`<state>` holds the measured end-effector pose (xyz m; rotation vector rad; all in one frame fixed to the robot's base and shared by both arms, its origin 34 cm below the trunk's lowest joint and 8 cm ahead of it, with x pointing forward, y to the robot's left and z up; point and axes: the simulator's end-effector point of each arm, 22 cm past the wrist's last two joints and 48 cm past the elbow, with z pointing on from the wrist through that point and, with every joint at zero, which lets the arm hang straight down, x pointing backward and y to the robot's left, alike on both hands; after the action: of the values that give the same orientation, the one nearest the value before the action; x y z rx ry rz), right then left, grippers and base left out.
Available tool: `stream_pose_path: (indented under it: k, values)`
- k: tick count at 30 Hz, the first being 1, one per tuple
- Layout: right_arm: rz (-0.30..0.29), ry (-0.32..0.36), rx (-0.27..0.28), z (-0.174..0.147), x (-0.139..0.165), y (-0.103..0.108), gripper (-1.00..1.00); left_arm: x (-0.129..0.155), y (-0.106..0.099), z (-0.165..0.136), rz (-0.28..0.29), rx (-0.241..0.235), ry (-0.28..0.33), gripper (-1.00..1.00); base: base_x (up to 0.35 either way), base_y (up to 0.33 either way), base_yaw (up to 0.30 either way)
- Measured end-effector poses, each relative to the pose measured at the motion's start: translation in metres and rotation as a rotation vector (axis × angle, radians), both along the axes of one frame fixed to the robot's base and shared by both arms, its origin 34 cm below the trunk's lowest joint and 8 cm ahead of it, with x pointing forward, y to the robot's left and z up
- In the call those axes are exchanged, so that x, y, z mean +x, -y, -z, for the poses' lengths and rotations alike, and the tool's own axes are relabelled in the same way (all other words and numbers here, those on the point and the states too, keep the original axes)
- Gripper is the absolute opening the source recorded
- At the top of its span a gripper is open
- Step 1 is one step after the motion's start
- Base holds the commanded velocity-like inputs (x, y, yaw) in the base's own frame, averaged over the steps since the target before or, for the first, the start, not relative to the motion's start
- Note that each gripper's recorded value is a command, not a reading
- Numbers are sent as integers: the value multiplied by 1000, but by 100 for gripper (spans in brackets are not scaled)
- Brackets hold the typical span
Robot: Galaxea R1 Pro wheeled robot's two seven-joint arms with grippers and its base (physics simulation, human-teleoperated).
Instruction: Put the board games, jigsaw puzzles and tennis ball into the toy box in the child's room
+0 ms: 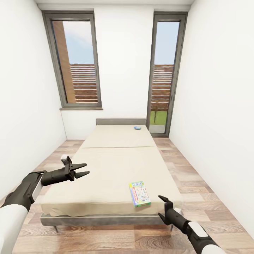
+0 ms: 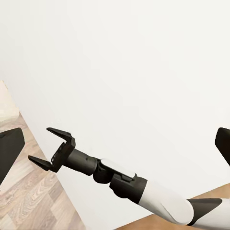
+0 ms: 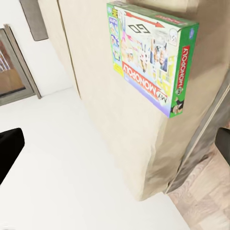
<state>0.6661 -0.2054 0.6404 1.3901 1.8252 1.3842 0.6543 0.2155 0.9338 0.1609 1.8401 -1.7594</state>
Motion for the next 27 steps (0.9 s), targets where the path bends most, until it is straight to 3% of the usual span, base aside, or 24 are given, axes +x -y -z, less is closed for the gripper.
stream_pose_path:
  k: [17, 27]
  values:
    - [2, 50, 11, 23, 0, -2, 100, -4, 0, 29, 1, 6, 18, 100, 0, 0, 0]
    - [16, 151, 44, 19, 6, -2, 100, -9, 5, 36, 14, 22, 67, 100, 0, 0, 0]
